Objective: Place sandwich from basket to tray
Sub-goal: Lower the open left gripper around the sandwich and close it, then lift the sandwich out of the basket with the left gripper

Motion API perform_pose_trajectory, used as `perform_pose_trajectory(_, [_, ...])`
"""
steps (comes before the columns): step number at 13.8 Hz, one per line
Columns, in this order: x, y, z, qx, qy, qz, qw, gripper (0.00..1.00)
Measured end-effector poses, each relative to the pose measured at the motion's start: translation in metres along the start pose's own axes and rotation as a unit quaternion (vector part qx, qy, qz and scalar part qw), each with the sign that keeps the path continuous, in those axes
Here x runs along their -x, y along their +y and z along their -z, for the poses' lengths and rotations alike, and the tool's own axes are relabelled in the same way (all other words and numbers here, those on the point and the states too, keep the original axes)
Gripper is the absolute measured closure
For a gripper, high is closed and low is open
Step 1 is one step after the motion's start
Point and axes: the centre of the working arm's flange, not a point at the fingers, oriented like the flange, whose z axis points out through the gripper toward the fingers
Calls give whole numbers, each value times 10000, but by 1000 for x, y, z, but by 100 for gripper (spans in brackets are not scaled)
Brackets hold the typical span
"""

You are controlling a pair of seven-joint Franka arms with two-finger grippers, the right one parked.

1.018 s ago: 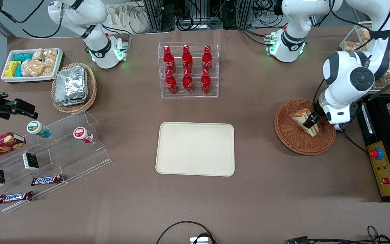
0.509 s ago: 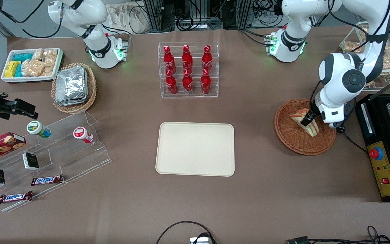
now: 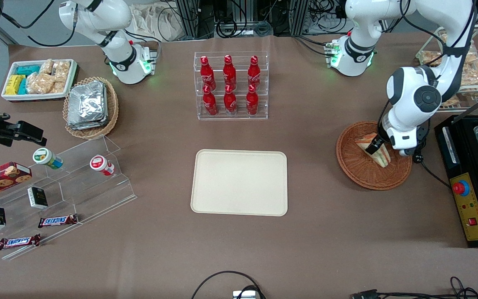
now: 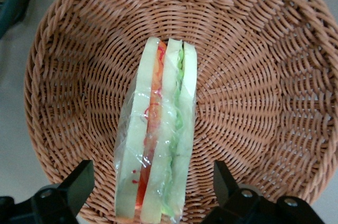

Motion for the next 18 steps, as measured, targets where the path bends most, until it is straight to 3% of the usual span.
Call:
perform_pose_trajectory(5, [-1,-3,-14,-49,11,-58,10000,4])
perform_pose_trajectory(7, [-3,-5,-17,-105,39,-114,9999,29])
perform_pose_trajectory(10, [-7,-8,-18,-108,48,-83,9999,58])
perform_pose_trajectory(13, [-7,-8,-17,-93,65,-83,9999,80])
perform_pose_trajectory(18, [-11,-4,12,-131,175,-471,9987,84])
